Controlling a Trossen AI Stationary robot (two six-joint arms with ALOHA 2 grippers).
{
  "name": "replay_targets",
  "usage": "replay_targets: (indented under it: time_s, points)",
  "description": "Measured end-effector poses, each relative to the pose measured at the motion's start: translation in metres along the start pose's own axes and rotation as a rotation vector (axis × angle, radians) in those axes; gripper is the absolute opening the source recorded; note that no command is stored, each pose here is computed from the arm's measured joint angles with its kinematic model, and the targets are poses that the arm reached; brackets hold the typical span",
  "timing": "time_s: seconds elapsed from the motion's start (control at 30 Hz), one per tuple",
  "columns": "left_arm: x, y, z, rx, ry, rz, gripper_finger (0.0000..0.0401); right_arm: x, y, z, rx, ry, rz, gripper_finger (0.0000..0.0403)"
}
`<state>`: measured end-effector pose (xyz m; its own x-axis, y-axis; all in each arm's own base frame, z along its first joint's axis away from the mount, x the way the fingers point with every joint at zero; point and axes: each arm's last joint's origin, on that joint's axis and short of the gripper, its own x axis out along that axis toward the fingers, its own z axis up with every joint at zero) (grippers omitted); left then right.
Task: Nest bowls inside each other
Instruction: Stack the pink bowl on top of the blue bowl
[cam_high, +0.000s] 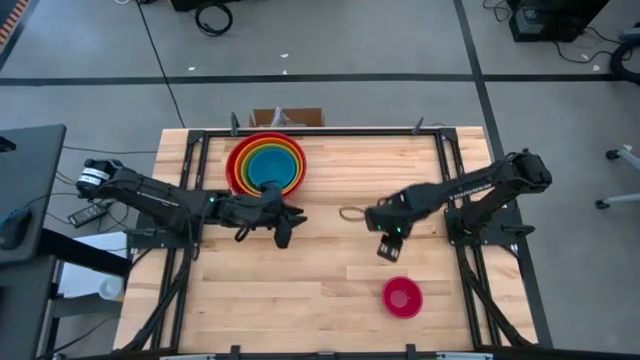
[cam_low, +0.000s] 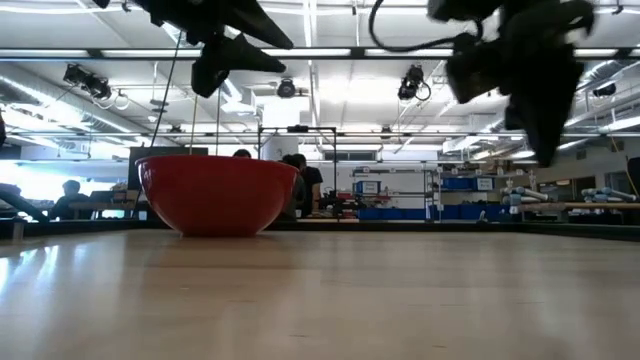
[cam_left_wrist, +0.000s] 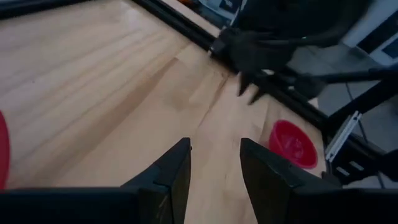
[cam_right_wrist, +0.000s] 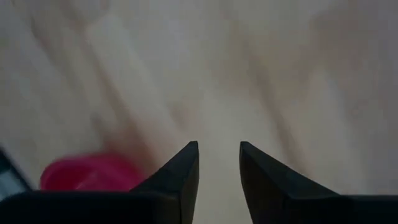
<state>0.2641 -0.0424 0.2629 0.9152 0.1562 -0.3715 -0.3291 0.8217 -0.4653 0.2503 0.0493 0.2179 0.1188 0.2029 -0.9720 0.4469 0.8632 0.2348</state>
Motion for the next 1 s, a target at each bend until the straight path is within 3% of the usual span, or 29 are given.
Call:
replay_targets:
  time_s: [0.23,0.43,0.8,1.0]
  points:
    - [0.019,0.005,-0.015,0.026,0.044,0.068,0.0141,0.015,0.038,-0.040,-0.089,0.016,-0.009,0.0165]
    - [0.028,0.001,-0.024,0.033,0.052,0.053,0.0141,0.030,0.053,-0.064,-0.056,0.004,0.016,0.0195]
    - [0.033,0.001,-0.027,0.037,0.053,0.054,0.0141,0.047,0.052,-0.088,-0.006,-0.021,-0.053,0.0199]
    - [0.033,0.002,-0.025,0.037,0.049,0.060,0.0141,0.057,0.049,-0.091,0.032,-0.034,-0.030,0.0195]
